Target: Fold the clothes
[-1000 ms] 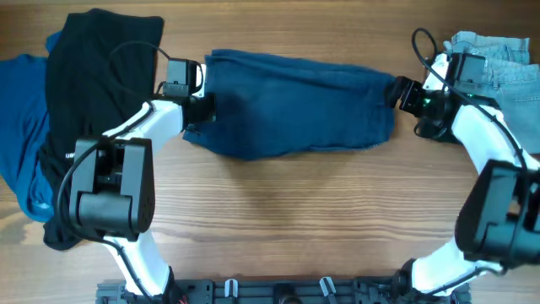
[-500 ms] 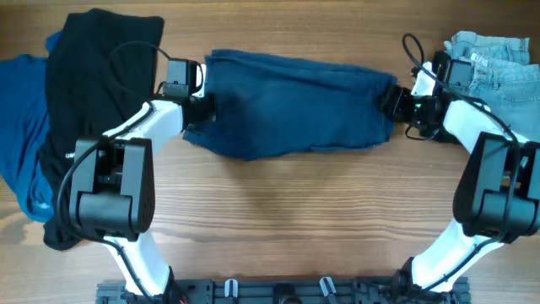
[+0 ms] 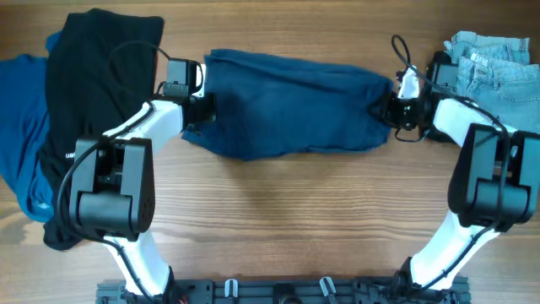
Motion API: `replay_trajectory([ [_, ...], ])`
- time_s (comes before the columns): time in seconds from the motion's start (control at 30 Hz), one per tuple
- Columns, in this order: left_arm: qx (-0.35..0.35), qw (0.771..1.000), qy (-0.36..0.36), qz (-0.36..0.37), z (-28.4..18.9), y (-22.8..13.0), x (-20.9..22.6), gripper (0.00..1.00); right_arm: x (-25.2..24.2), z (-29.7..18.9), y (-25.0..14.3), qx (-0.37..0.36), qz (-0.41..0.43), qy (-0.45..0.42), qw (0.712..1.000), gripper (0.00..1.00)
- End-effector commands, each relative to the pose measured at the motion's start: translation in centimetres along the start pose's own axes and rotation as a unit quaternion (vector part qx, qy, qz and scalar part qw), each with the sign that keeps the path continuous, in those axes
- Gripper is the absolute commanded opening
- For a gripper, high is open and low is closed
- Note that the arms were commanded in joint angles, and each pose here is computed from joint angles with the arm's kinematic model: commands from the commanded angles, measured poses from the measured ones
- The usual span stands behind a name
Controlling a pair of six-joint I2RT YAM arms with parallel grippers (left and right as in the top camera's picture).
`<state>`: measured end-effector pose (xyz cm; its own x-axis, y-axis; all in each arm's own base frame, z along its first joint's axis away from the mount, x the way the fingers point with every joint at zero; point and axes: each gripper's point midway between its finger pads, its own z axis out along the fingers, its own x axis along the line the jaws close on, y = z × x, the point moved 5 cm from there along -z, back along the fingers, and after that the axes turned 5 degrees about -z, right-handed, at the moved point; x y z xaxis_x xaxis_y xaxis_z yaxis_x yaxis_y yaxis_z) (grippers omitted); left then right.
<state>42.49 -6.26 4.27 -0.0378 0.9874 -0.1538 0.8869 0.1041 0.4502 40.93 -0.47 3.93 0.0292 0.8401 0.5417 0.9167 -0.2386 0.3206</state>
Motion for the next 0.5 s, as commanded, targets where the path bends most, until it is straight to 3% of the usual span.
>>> replay_trajectory([
  [0.0, 0.059, 0.997, 0.040, -0.007, 2.1, -3.7, 2.1, 0.04, -2.0, 0.6, -1.2, 0.016, 0.031, -0.008, 0.999, 0.04],
  [0.27, 0.069, 0.997, 0.010, -0.021, 2.1, -4.0, 1.1, 0.04, -3.1, -1.9, 0.8, -0.009, 0.028, -0.012, 1.000, 0.04],
  [0.47, 0.059, 0.998, 0.002, -0.012, 2.2, -3.8, 0.0, 0.04, 1.6, -4.6, 2.7, -0.013, -0.017, 0.029, 0.999, 0.04],
])
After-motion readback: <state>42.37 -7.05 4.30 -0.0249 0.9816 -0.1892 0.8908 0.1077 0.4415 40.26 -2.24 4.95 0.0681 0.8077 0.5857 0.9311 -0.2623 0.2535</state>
